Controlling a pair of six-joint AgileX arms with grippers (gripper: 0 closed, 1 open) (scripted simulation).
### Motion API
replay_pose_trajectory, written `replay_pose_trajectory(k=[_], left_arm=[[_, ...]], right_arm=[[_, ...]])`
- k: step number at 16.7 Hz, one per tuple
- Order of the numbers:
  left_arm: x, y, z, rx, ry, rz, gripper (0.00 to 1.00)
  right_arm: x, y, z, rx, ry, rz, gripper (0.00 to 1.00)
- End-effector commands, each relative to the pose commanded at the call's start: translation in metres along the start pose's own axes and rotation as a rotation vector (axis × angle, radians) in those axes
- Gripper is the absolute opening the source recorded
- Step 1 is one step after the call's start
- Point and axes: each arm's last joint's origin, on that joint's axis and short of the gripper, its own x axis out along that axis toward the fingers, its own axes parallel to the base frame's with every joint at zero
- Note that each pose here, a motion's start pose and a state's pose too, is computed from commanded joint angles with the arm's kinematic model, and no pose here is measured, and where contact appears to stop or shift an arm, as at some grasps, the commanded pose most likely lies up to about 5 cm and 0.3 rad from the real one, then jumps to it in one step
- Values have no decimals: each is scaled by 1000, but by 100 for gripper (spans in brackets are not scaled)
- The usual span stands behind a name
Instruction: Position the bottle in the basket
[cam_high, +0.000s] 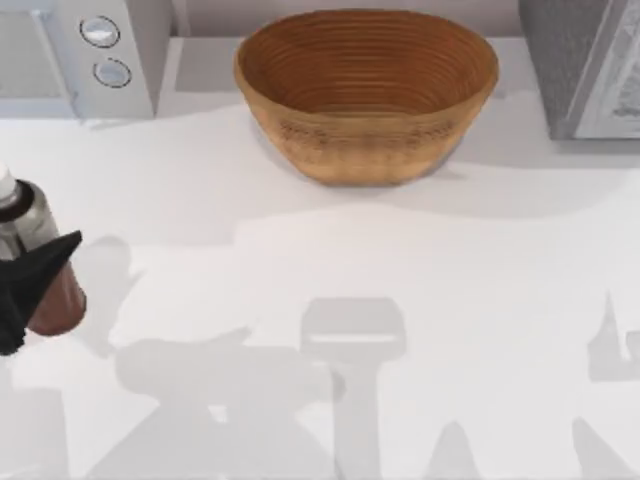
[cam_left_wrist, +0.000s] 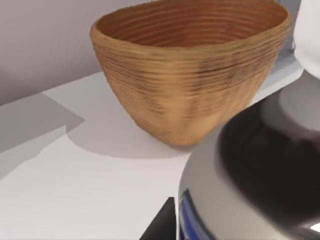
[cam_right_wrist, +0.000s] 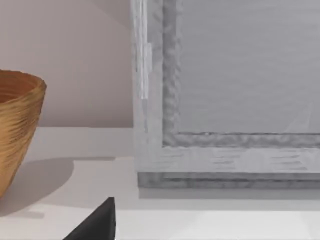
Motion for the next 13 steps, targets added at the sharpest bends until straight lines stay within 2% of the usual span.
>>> replay_pose_trajectory(k=[5,13], left_arm=[[-37,-17,13,14,-30,12,0],[-39,-17,17,23,-33,15,0]], right_arm=[[0,0,0,0,0,0,100],[0,0,0,0,0,0,100]])
